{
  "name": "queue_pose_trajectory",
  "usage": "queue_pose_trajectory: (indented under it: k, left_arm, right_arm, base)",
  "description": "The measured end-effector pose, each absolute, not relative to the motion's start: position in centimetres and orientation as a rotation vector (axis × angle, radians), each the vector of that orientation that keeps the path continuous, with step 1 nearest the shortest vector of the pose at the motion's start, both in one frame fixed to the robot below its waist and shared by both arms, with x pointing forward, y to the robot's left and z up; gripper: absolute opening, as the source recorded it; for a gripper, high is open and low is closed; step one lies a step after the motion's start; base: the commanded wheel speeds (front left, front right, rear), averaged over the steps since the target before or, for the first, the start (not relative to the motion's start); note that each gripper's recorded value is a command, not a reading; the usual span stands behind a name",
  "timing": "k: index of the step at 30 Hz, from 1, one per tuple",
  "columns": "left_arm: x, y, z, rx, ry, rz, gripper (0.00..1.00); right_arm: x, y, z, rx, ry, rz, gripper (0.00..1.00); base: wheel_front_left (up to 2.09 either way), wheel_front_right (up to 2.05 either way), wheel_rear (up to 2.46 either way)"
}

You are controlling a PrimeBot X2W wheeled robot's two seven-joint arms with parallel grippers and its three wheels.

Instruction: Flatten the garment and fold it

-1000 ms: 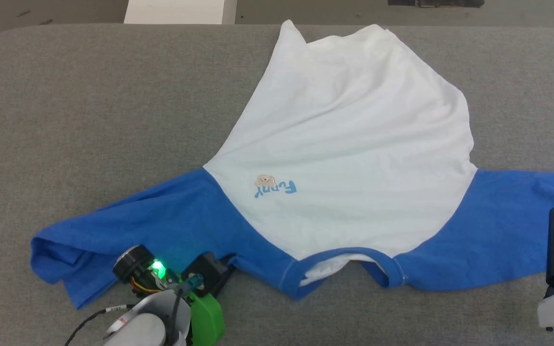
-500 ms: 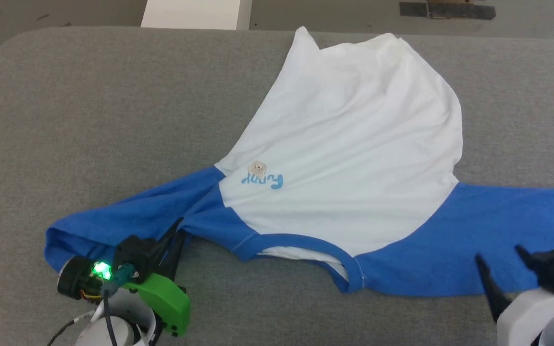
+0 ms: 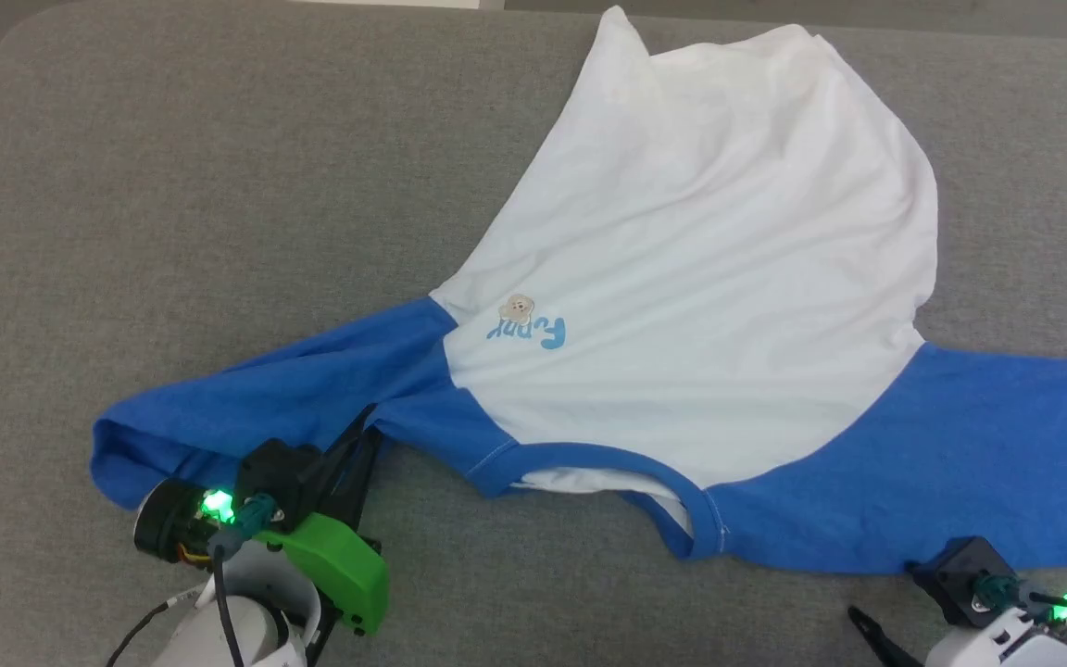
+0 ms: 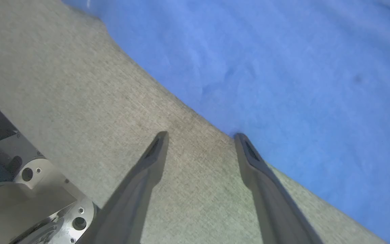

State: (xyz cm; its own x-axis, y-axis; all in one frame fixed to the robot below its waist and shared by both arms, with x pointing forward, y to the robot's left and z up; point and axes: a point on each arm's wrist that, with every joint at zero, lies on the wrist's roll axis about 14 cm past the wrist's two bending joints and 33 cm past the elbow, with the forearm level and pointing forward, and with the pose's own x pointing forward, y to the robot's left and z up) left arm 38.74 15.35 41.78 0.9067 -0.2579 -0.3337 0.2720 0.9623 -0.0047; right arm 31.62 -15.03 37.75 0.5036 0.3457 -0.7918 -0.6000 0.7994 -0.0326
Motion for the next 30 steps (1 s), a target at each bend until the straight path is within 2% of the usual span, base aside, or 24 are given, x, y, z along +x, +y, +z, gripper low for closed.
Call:
queue_pose_trajectory:
  k: [12, 13, 14, 15, 18, 23, 30]
  left_arm:
    - [38.9, 15.8, 41.1, 0.039, 0.356, -0.258, 0.0]
    - [38.9, 15.8, 41.1, 0.037, 0.356, -0.258, 0.0]
    - [38.9, 15.7, 41.1, 0.035, 0.355, -0.258, 0.0]
    - [38.9, 15.7, 41.1, 0.03, 0.356, -0.257, 0.0]
    - [39.0, 15.5, 41.4, 0.009, 0.338, -0.251, 0.0]
    - [39.7, 15.6, 43.4, -0.025, 0.253, -0.229, 0.0]
    - [40.8, 14.4, 50.3, -0.091, 0.02, -0.243, 0.0]
  right_arm:
    - [34.9, -13.0, 36.7, -0.453, 0.764, 0.691, 1.0]
    - [35.1, -13.0, 36.6, -0.457, 0.756, 0.69, 0.78]
    - [35.3, -13.0, 36.6, -0.462, 0.747, 0.689, 0.36]
    - [35.6, -12.9, 36.6, -0.466, 0.735, 0.684, 0.0]
    - [37.0, -13.3, 37.2, -0.473, 0.673, 0.638, 0.0]
    - [40.1, -14.7, 40.2, -0.42, 0.506, 0.486, 0.0]
    - [42.3, -15.2, 47.4, -0.348, 0.226, 0.349, 0.0]
  base:
    - [0.0, 0.0, 0.0]
    - [0.0, 0.0, 0.0]
    - [0.0, 0.0, 0.0]
    - [0.0, 0.0, 0.0]
    - [0.0, 0.0, 0.0]
    - [0.0, 0.0, 0.0]
    - [0.0, 0.0, 0.0]
